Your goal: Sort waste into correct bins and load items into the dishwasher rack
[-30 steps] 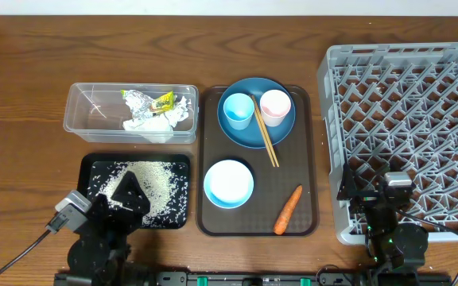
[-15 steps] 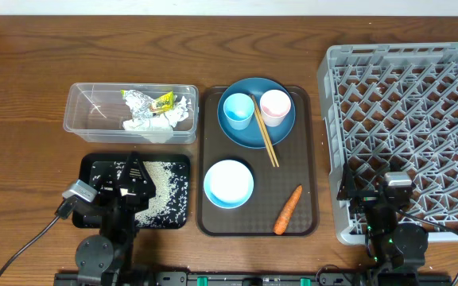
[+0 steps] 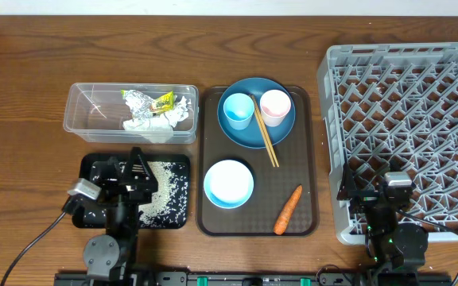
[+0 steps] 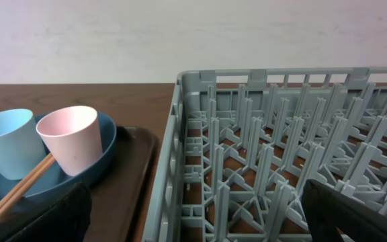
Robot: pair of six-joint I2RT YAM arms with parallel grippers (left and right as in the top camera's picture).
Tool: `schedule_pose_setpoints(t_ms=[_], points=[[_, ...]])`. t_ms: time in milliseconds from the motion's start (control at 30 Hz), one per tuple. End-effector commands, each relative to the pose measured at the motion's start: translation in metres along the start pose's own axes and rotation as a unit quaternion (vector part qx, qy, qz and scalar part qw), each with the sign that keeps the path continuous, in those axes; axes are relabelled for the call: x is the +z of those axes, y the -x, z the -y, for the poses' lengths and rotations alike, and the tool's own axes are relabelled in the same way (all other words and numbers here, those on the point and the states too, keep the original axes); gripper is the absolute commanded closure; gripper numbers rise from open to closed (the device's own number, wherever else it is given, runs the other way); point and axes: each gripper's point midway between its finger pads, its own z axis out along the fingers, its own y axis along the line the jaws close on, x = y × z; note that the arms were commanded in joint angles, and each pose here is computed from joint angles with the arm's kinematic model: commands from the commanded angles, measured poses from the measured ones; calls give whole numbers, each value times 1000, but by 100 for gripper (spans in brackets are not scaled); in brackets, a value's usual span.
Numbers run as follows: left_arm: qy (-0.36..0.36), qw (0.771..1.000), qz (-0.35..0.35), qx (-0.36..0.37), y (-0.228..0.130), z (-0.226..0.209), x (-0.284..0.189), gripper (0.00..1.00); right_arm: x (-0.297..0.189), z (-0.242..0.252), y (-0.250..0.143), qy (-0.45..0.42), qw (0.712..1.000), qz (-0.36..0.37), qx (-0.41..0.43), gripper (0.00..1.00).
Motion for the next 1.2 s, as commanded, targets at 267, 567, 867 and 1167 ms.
schedule_pose_setpoints(t_ms=[267, 567, 867, 1167], points=[[42, 991, -55, 113, -36, -38, 0, 1, 0, 0, -2, 0, 1000, -3, -2, 1], [53, 947, -122, 291, -60, -57, -6, 1, 0, 0, -2, 0, 1000, -3, -2, 1], [52, 944, -123, 302, -60, -58, -6, 1, 0, 0, -2, 0, 1000, -3, -2, 1], [53, 944, -124, 301, -60, -58, -6, 1, 0, 0, -2, 0, 1000, -3, -2, 1]])
